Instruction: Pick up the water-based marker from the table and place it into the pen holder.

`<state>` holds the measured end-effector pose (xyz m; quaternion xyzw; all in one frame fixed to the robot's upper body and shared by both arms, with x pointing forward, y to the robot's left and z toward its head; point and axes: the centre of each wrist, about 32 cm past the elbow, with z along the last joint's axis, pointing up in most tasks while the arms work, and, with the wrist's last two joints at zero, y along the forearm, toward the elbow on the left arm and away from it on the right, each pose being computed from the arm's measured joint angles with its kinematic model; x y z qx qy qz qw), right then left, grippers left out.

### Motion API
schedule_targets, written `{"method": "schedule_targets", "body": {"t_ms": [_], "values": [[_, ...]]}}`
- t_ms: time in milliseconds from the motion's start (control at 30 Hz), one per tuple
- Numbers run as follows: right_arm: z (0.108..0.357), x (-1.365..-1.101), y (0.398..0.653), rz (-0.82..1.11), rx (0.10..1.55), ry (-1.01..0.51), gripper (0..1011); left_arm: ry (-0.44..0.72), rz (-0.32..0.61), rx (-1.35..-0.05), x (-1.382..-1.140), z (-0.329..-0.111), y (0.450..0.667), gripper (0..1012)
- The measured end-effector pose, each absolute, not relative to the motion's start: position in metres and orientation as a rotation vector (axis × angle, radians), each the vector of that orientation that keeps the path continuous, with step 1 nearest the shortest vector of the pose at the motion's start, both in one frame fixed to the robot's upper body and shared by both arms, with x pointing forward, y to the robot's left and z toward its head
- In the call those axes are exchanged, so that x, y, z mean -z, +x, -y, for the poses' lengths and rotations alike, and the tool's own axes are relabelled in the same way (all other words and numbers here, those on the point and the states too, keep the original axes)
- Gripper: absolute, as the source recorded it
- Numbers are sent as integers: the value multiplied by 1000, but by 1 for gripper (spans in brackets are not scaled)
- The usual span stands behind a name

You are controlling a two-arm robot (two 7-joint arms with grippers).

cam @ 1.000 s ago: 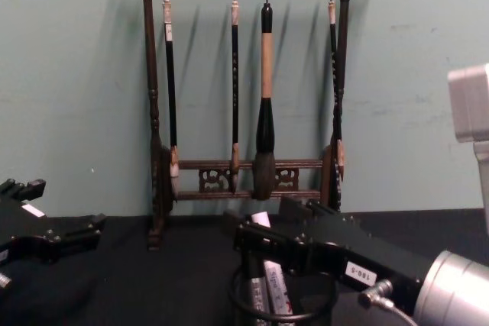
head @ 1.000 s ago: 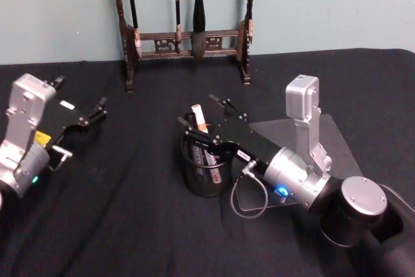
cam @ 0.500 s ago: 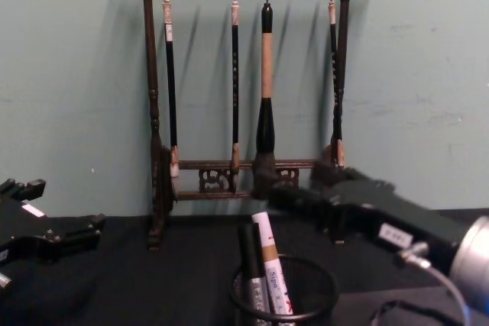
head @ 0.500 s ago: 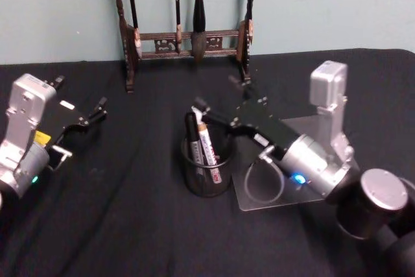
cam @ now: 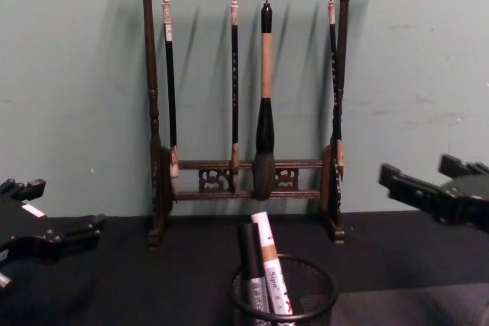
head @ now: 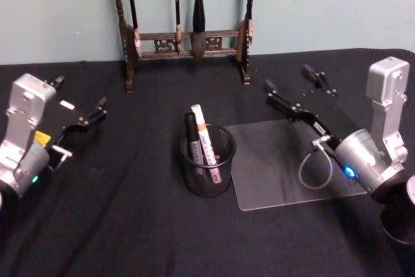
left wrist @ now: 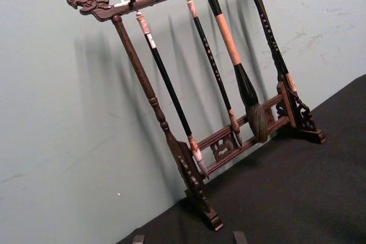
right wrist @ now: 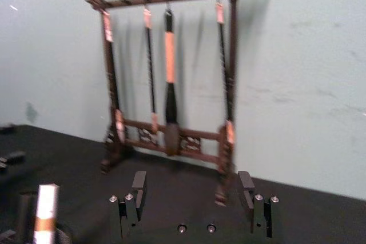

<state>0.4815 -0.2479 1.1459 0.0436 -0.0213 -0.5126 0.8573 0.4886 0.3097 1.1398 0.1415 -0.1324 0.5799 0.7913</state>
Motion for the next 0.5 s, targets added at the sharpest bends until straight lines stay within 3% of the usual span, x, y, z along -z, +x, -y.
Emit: {"method": "schedule_targets", "body": {"t_ms": [500], "values": [[258, -1121, 475, 39, 1169, -27, 1000, 304, 285, -1248, -1140, -310, 489, 1001]]}}
